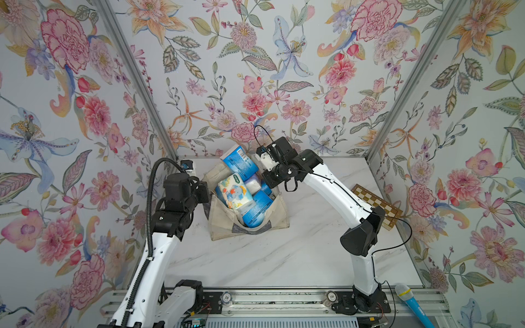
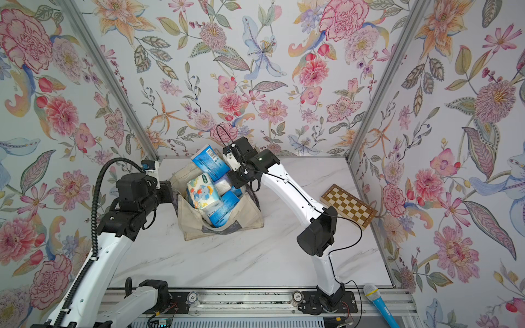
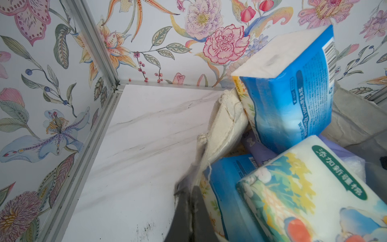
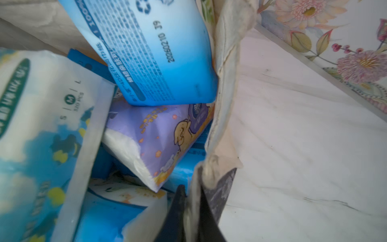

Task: Put tissues into the canvas bag
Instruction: Adjust the canvas bag at the center of the board.

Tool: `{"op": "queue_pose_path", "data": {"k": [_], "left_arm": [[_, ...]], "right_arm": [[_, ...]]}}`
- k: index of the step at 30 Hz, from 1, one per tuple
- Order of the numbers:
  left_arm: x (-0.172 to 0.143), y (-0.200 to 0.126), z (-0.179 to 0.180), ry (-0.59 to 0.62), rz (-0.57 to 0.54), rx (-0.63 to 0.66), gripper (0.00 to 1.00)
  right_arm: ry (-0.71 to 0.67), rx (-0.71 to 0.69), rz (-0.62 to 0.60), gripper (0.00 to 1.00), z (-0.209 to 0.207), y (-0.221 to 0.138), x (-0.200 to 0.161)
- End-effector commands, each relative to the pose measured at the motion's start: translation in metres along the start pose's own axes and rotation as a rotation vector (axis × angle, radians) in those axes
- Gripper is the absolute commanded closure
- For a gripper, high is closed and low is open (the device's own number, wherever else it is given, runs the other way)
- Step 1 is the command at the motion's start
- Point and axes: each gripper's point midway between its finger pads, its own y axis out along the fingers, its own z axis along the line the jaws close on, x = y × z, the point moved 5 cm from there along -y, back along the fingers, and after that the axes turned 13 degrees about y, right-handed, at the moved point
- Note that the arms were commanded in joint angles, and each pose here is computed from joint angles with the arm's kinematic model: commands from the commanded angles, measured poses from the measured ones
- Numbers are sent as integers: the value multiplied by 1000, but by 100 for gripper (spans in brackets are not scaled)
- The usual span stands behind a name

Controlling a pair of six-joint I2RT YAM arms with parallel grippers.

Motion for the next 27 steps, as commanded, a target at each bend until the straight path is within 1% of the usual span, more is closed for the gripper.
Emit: {"op": "queue_pose_path", "data": {"k": [1,4,6,10,14,16,18,21,24,26,27], "left_arm": [[7,3,8,-28,-43,43,100],[8,7,9,-37,-48,55,100],[10,7,10,-46,-55,61,100],[13,1,13,-59,-73,86,100],[12,-11,19,-71,-96,126,100],[9,-16,20,-82,-114,137,100],[1,-14,20,-93,-113,143,100],[-15,0,13,-118,-94,104,100],[-20,13,0,-165,-121,33,100],[-15,14,-4,-161,-140,38,100],[-13,13,-5,-152,-150,47,100]], "right_arm": [[-19,-117,-29,100,-14,-9,5],[-23,-181,-83,100,-25,-21,15],[-23,-211,-143,100,-32,-34,21],[12,-277,-325,100,-52,-73,26],[78,-353,-479,100,-81,-109,12],[113,-393,-536,100,-94,-120,0],[146,-414,-575,100,-105,-123,-9],[176,-407,-566,100,-119,-107,-21],[169,-362,-514,100,-109,-80,-23],[166,-352,-528,100,-106,-76,-18],[148,-320,-542,100,-93,-75,-15]]}}
